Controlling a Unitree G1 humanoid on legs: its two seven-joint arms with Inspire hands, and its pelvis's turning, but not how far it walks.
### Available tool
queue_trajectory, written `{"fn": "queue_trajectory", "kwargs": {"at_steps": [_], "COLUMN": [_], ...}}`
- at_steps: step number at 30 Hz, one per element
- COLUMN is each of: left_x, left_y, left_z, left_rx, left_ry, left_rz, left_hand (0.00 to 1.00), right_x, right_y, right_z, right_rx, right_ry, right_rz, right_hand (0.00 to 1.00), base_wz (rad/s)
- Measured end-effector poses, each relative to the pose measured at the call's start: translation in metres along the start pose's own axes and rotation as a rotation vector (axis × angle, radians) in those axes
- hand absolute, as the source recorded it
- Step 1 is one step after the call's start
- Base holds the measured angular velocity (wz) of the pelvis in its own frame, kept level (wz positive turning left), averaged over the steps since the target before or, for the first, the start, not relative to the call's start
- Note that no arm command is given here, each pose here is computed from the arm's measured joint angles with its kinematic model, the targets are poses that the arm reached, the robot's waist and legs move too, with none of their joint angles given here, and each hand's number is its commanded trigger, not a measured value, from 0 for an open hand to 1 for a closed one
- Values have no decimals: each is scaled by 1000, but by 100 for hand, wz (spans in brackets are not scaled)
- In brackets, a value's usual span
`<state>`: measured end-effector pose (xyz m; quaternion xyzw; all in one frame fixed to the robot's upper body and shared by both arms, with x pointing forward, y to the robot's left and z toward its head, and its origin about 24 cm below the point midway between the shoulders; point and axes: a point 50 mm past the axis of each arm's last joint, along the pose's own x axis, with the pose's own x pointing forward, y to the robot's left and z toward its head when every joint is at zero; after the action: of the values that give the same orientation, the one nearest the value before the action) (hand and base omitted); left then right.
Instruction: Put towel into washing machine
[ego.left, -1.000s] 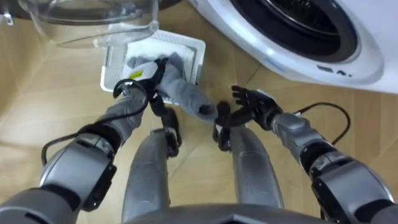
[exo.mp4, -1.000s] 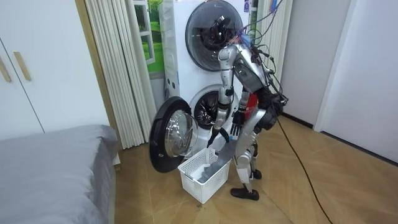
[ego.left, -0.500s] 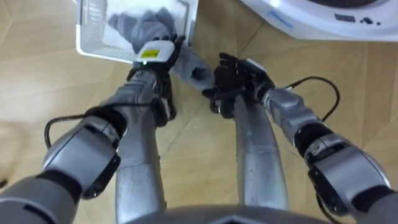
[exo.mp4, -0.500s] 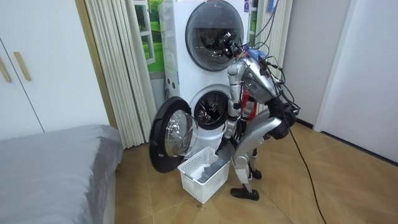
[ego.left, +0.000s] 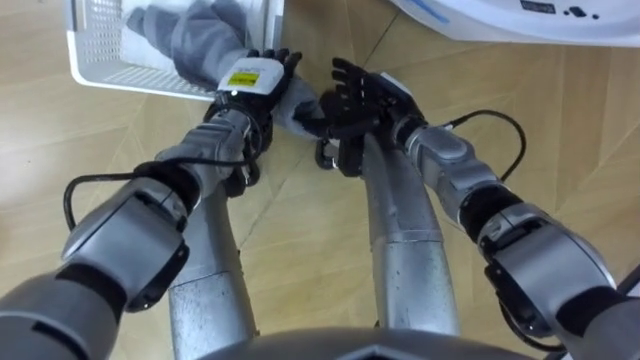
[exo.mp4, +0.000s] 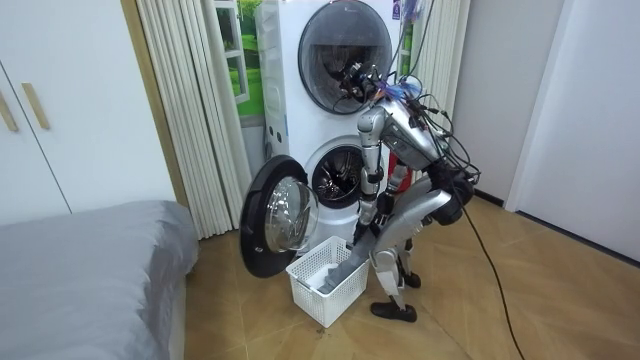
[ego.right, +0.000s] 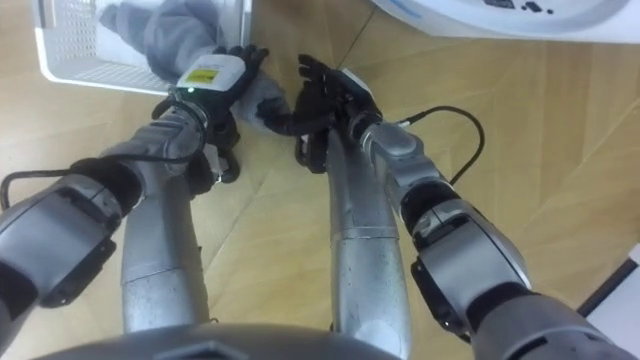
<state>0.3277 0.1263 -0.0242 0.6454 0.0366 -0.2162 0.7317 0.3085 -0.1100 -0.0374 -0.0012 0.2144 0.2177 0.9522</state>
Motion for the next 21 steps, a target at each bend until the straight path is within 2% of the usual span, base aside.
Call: {"fn": "queue_trajectory", "kwargs": {"at_steps": [6,21], "left_x": [2,2], "left_y": [10,11], "left_z": [-4,1], "left_rx": [16,78], "left_ry": [4,-38], "left_rz": [37,97], "left_hand": [100,100], "right_x": [0,0], "right_y": [2,3], "right_z": [0,-1], "right_rx": [-18,-34], "right_ry": [1,1], "right_rz": [17,18], "right_hand": [0,0], "base_wz": [0,0]}}
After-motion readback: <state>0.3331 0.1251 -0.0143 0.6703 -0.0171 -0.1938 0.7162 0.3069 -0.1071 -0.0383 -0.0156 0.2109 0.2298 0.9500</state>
